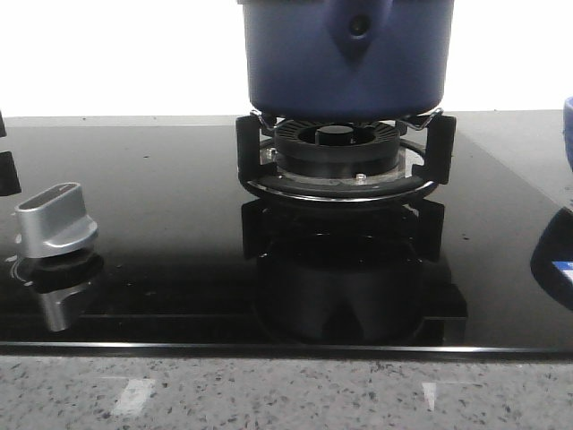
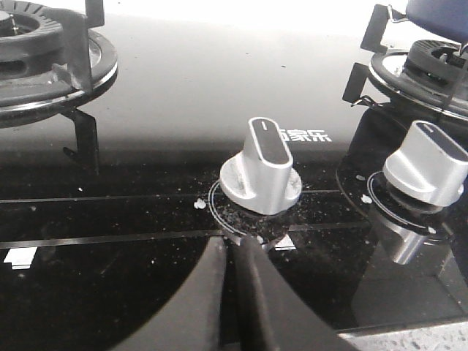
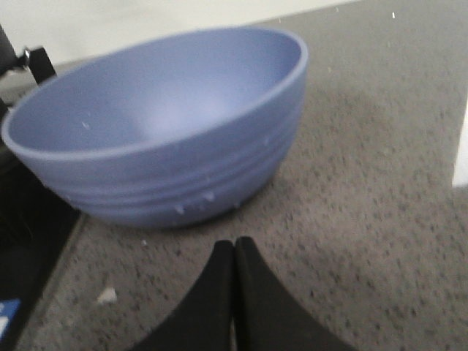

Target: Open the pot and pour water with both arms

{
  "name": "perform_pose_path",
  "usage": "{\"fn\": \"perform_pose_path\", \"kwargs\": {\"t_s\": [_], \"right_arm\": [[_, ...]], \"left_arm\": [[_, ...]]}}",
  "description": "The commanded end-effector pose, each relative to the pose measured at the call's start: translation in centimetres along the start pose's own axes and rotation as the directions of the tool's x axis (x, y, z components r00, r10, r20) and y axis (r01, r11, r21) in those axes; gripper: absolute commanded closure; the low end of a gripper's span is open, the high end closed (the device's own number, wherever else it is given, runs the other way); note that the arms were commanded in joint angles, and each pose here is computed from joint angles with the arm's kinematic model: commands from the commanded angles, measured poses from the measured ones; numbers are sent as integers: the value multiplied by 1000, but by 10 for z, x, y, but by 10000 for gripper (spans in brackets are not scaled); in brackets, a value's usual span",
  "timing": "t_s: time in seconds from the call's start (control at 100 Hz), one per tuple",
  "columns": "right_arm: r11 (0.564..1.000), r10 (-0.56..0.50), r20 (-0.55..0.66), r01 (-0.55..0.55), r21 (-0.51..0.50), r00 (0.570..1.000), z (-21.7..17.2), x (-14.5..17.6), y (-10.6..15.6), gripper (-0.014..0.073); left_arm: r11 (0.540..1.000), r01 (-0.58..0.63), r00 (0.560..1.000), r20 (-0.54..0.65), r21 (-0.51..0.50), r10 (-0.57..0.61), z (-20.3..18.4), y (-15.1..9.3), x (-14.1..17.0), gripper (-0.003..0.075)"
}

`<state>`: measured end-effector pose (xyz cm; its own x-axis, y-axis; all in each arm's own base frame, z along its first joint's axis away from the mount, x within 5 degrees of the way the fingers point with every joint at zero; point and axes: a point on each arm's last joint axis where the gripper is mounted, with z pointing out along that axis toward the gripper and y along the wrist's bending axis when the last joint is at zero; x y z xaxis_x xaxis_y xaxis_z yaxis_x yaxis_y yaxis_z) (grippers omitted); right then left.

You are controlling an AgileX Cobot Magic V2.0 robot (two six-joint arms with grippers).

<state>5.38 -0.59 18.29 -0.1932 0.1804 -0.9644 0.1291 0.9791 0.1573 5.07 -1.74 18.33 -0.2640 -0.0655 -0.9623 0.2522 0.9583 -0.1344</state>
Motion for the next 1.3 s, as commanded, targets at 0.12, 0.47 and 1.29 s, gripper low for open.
{"fn": "perform_pose_path", "kwargs": {"t_s": [0.12,0.47,1.29], "right_arm": [[1000,-23,-20,23,14,1000,1,9,-2,669],[1000,-23,-18,23,14,1000,1,8,-2,669],[1000,-23,-18,23,14,1000,1,8,-2,669]], "left_arm": [[1000,14,1000,21,-4,-14,2,1,6,740],[1000,14,1000,21,-4,-14,2,1,6,740],[1000,14,1000,21,-4,-14,2,1,6,740]]}}
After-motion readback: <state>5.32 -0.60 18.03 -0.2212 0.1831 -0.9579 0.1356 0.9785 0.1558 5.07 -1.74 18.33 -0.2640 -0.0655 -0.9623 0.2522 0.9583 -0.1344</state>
